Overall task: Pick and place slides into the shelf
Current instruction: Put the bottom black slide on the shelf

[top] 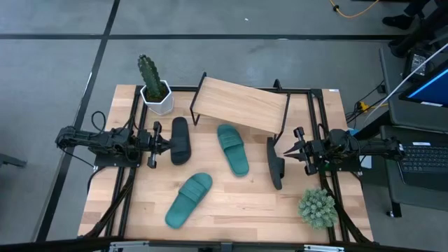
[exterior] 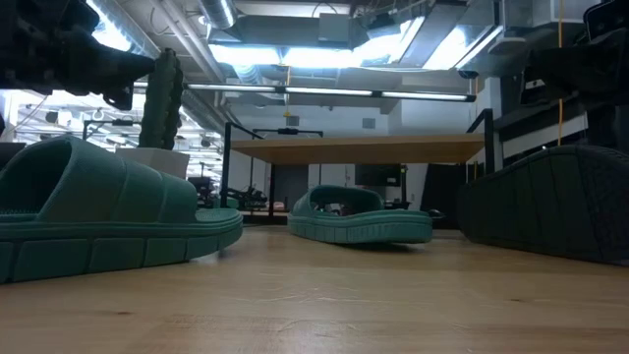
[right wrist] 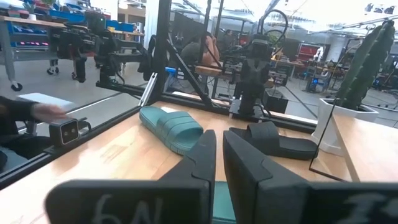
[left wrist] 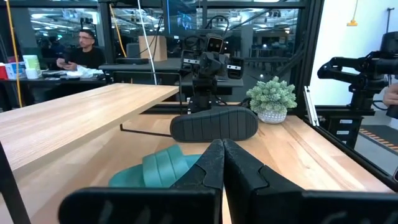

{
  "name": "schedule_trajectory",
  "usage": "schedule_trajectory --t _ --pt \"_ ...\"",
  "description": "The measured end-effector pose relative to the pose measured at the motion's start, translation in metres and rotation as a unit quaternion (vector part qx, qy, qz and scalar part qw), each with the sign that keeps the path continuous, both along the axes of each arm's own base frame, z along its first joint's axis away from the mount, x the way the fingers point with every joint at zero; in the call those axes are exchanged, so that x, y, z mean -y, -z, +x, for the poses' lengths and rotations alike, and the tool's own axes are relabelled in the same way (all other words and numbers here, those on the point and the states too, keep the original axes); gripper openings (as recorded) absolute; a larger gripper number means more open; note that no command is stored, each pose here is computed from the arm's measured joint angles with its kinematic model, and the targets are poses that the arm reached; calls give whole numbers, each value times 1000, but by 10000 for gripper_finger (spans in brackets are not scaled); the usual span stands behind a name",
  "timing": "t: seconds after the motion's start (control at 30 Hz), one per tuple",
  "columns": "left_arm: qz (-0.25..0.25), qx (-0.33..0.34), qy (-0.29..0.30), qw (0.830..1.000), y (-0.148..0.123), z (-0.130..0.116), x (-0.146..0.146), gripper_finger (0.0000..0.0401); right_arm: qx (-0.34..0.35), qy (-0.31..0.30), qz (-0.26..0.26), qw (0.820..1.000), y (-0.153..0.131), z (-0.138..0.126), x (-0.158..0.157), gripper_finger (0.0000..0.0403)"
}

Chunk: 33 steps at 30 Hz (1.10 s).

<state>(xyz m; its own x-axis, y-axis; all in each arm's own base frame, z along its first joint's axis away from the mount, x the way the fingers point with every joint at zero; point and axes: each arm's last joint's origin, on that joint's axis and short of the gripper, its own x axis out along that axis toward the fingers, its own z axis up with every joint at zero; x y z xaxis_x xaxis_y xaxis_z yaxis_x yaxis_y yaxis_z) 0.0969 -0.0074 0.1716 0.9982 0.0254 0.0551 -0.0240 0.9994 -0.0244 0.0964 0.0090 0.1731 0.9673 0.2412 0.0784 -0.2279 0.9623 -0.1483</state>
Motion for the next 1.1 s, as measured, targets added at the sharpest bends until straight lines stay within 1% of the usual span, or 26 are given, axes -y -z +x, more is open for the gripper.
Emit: schedule_trajectory --t 0.13,0.23,0.4,0.63,0.93,1.1 --pt "0 0 0 1000 0 0 0 0 -2 0 3 1000 0 0 0 33" --pt "0 0 0 1000 0 0 0 0 -11 -2 21 1000 1 0 0 33" --pt "0 0 0 1000 0 0 0 0 -24 -2 36 999 3 0 0 33" --pt "0 0 0 1000 0 0 0 0 -20 -1 20 1000 3 0 0 33" --pt "0 0 0 1000 0 0 0 0 -19 -1 18 1000 3 0 0 33" --pt "0 0 0 1000 0 0 0 0 -17 0 8 1000 3 0 0 33"
